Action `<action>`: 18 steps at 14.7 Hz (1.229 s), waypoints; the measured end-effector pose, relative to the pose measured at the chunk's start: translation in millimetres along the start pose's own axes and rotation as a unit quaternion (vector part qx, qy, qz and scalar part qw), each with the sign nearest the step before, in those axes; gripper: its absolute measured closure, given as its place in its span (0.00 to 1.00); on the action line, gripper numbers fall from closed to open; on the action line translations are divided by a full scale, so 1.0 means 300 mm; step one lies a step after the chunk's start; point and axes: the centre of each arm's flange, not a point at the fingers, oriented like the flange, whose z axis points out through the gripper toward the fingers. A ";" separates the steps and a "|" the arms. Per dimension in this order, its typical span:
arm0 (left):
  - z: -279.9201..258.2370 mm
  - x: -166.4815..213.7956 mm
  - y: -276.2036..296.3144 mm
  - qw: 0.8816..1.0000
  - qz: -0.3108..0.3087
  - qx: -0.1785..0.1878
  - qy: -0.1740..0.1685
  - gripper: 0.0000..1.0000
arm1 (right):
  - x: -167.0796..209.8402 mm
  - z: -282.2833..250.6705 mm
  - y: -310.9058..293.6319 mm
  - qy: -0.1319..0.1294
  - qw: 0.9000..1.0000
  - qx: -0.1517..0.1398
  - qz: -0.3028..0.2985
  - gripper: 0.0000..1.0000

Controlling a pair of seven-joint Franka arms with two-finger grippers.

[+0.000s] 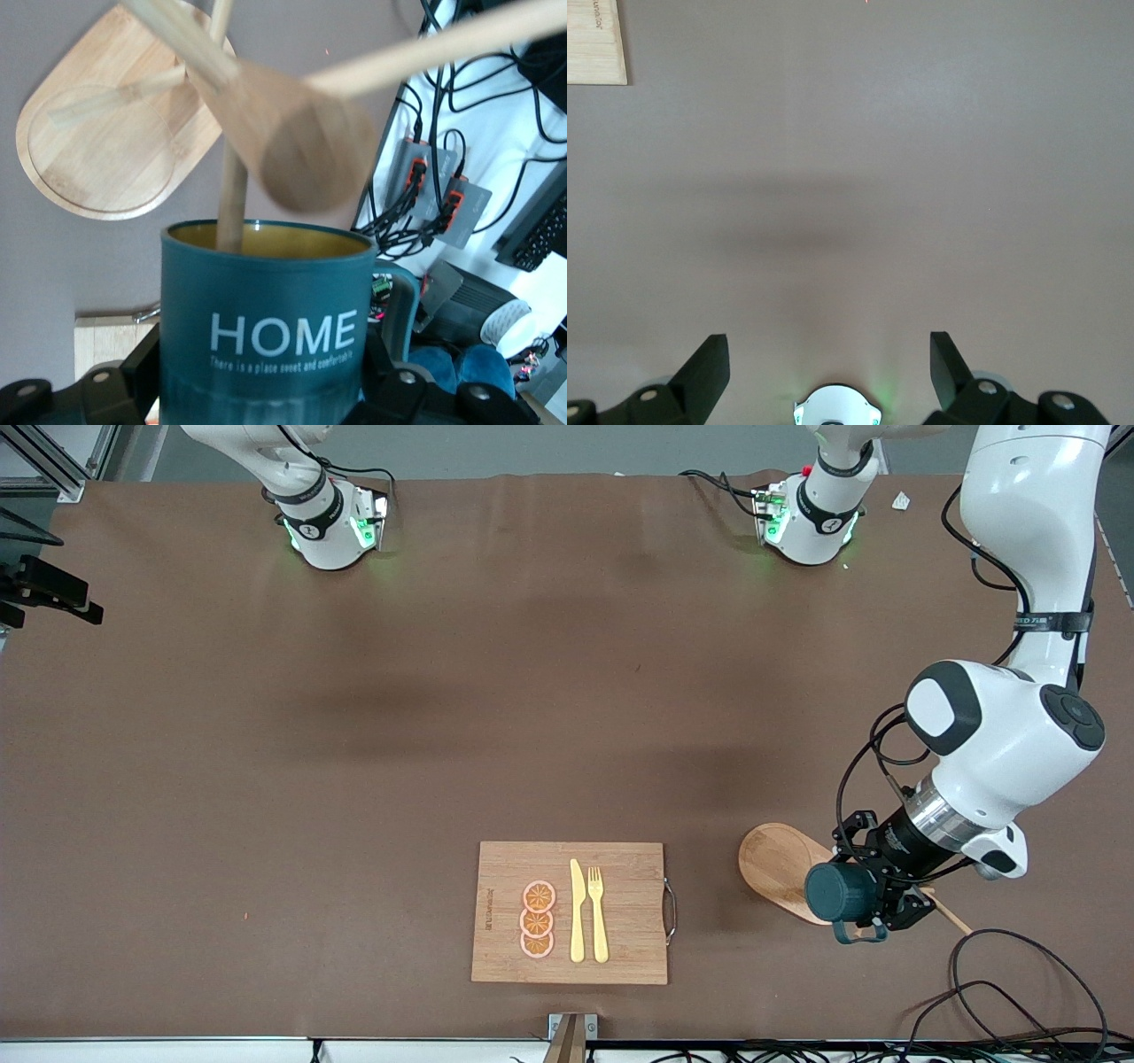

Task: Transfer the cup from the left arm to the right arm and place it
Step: 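Close the left gripper on the teal mug's rim, then lift the teal mug off the stand peg with the left gripper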

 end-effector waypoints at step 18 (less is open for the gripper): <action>0.017 -0.212 -0.067 0.999 0.034 0.007 -0.020 0.12 | -0.001 -0.005 0.000 0.002 1.000 0.000 0.000 0.00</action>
